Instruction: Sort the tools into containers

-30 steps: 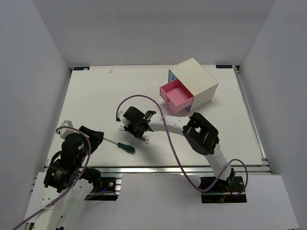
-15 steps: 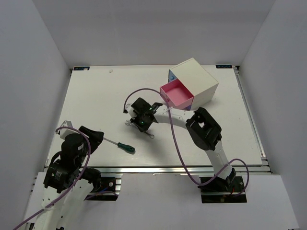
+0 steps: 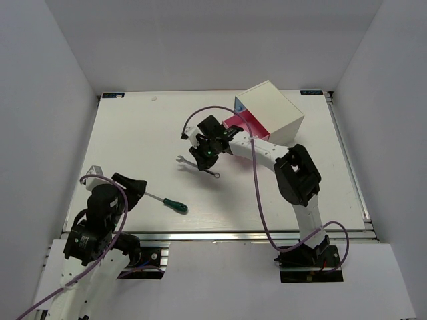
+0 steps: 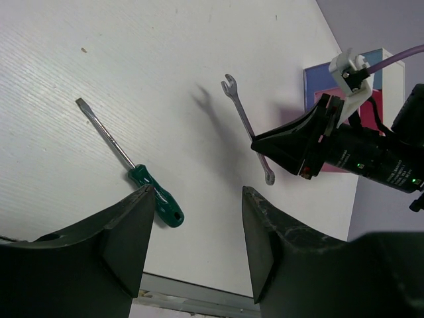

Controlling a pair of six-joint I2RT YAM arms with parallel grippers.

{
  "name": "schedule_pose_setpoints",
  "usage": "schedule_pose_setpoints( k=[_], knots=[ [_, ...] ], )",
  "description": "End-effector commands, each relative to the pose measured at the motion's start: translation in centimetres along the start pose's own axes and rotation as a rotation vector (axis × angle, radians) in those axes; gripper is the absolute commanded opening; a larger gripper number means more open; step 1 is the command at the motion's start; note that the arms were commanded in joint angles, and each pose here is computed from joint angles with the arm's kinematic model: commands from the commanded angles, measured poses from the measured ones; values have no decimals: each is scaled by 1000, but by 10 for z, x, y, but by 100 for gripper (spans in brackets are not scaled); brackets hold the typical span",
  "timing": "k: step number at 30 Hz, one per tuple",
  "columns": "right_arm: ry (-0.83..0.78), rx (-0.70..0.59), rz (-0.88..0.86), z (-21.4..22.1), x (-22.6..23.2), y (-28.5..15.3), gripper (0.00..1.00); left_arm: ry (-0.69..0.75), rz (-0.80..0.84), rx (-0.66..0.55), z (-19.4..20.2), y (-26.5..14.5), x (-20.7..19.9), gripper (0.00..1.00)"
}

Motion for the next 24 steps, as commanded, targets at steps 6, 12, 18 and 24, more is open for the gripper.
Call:
schedule_pose_setpoints(
  k=[6,12,18,24],
  knots=[
    [-66,-198,-50,-52,6,-61,0,-4,32,13,1,10,-10,65],
    [-182,-350,-96,-86,21,-109,0,9,38,25,3,19,-15,65],
    [-249,-468,-118,-110,27,-149,0,25,48,33,4,27,-20,65],
    [-278,-548,-47,-122,2,-178,0,29,58,43,7,33,-22,65]
  ],
)
Point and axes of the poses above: each gripper's point midway between its finger pads, its own y axis out along the fingers, its own x axis along the line the jaws close on, z = x × y, the point moved 3 cm from there along -y, back along the fingers
